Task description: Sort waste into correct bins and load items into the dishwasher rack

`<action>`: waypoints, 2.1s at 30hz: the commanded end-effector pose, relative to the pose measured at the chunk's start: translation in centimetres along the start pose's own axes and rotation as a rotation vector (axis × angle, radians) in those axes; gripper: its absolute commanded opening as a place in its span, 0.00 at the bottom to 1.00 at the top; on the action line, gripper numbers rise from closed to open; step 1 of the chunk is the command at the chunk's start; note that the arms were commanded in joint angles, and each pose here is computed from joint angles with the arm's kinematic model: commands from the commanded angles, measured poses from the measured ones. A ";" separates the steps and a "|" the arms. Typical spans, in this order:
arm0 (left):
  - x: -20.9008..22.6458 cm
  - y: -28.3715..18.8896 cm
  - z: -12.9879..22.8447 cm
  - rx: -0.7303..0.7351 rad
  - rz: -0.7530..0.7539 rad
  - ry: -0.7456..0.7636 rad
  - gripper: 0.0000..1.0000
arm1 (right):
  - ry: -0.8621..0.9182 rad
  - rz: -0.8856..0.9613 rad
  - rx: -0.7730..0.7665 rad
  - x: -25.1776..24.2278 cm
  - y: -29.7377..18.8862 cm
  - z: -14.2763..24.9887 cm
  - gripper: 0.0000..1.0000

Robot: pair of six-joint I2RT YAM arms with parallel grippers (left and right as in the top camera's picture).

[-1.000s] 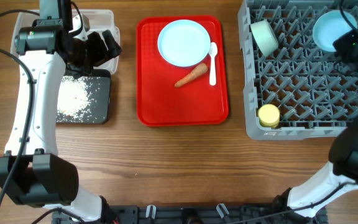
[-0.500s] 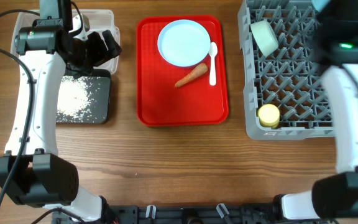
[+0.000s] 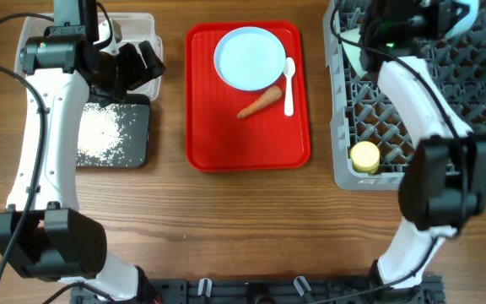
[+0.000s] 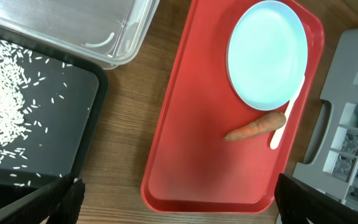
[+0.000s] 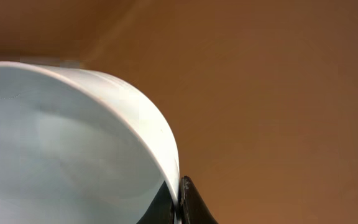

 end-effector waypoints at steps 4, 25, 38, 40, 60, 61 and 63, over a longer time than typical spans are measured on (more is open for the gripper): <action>-0.2 -0.4 -0.2 -0.015 0.008 0.003 1.00 | -0.251 0.032 0.061 4.0 0.7 1.6 0.04; -0.2 -0.4 -0.2 -0.015 0.008 0.003 1.00 | -0.442 -0.142 -0.112 9.1 -3.3 1.5 0.04; -0.2 -0.4 -0.2 -0.015 0.008 0.003 1.00 | -0.325 -0.119 -0.076 8.2 -0.9 1.5 0.04; -0.2 -0.4 -0.2 -0.014 0.008 0.003 1.00 | -0.288 -0.126 -0.071 8.2 -0.2 1.7 0.04; -0.2 -0.4 -0.2 -0.015 0.008 0.003 1.00 | -0.277 -0.194 -0.090 11.1 1.3 2.6 0.04; -0.2 -0.4 -0.2 -0.015 0.008 0.003 1.00 | -0.277 -0.196 -0.093 11.2 1.1 2.5 0.04; -0.2 -0.4 -0.2 -0.015 0.008 0.003 1.00 | -0.281 -0.202 -0.108 11.4 0.3 2.3 0.04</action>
Point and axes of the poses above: each gripper's point midway between its finger pads, its own y axis out along the fingers, its own x axis along the line the jaws close on, z = x × y, the point moved 5 cm from there along -y, back along the fingers, and after that the axes turned 4 degrees about -y, right-handed, at the moved point
